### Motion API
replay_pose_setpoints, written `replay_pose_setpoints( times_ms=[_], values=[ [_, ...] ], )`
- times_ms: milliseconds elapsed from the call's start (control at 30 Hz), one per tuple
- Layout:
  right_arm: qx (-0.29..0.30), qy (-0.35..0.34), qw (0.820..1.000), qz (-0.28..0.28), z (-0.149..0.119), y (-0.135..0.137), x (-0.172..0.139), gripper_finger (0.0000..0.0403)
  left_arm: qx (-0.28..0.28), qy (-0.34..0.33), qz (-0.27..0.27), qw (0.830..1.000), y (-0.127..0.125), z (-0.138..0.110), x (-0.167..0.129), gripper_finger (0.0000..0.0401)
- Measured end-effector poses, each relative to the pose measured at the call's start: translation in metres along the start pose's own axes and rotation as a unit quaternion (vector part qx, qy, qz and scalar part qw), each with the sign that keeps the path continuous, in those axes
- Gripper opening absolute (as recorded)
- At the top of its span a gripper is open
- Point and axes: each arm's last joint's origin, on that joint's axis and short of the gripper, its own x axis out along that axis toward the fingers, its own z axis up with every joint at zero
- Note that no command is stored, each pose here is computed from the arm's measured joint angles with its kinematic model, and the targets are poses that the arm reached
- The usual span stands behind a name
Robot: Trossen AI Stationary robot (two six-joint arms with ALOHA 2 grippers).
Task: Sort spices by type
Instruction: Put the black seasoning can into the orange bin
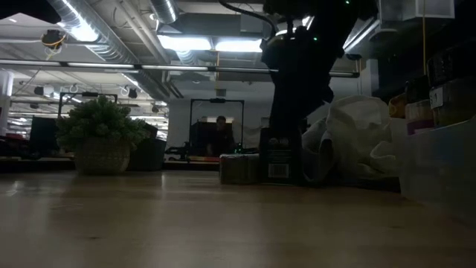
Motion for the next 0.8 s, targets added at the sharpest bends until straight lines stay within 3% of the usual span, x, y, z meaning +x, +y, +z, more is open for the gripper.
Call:
replay_pose_setpoints(
  times_ms=[533, 800],
  values=[
    [-0.003, 0.001, 1.0, -0.001, -0.0003, 0.0007, 0.0024, 0.0228, 0.001, 0.0, 0.0, 1.0, 0.0, -0.0001, 0.0001, 0.0226],
    [-0.017, 0.018, 0.999, 0.027, -0.001, 0.0023, 0.0017, 0.0228, 0.001, 0.0, 0.0, 1.0, 0.0, -0.0001, 0.0001, 0.0226]
  ],
)
